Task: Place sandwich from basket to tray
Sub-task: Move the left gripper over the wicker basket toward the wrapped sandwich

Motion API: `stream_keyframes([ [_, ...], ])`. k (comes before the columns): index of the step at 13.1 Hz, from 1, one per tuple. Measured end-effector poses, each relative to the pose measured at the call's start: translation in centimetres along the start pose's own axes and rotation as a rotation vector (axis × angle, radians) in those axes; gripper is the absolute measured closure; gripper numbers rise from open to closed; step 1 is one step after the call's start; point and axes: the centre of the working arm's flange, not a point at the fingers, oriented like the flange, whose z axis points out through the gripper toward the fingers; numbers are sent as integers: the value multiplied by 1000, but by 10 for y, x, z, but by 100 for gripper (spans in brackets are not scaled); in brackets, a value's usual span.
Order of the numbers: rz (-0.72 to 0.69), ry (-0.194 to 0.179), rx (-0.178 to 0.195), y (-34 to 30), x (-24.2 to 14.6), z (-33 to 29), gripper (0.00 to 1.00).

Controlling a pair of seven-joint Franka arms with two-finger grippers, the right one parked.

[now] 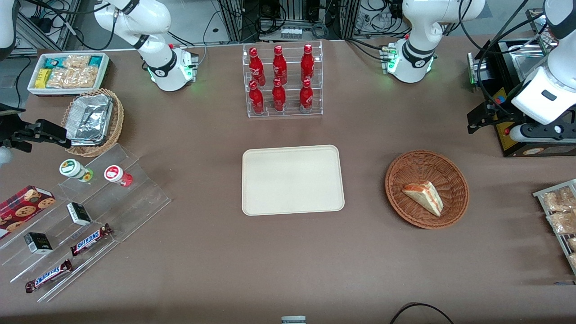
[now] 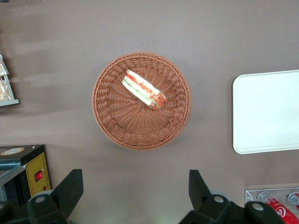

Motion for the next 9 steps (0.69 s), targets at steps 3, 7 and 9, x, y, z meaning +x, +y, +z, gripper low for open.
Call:
stream_keyframes([
  [3, 1, -21, 1, -1, -3, -1, 0],
  [7, -19, -63, 2, -11, -1, 21, 0],
  [9, -47, -75, 2, -22, 6, 61, 0],
])
